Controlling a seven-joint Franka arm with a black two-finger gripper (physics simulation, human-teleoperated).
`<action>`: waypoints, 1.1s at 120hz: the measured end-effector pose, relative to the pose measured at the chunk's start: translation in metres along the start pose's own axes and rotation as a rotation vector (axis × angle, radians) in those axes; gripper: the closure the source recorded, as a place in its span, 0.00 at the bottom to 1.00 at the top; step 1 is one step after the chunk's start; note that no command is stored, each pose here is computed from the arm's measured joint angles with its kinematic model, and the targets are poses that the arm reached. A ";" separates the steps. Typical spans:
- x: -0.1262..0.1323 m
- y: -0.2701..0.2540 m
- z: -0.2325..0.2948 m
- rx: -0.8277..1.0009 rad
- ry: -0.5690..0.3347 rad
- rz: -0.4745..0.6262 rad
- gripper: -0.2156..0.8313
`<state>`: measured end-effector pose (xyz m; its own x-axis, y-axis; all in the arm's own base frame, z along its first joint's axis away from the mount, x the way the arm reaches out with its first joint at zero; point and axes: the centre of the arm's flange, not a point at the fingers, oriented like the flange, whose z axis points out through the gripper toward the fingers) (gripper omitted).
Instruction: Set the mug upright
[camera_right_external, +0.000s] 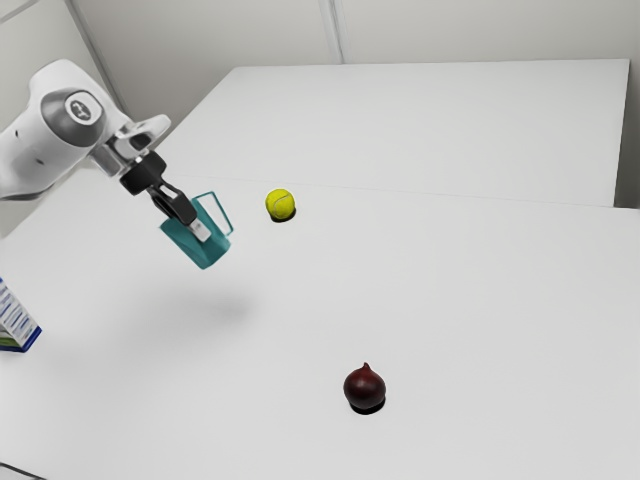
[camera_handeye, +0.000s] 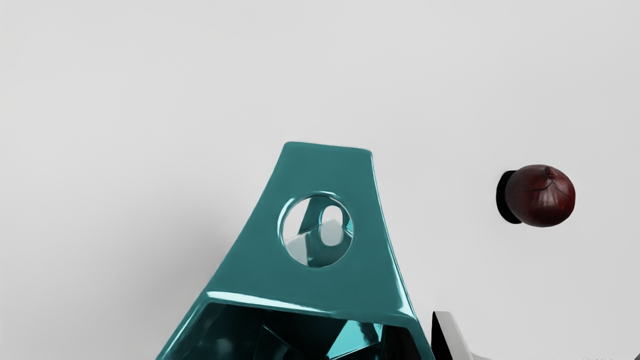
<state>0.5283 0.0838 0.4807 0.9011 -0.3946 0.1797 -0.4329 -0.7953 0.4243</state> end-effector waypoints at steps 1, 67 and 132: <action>0.000 0.002 0.000 0.006 -0.003 0.000 0.94; -0.003 0.043 0.050 0.373 -0.148 -0.075 0.94; -0.020 0.028 0.105 0.491 -0.037 -0.206 0.94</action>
<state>0.4960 0.0209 0.3960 0.9711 -0.2162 0.1009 -0.2153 -0.9764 -0.0192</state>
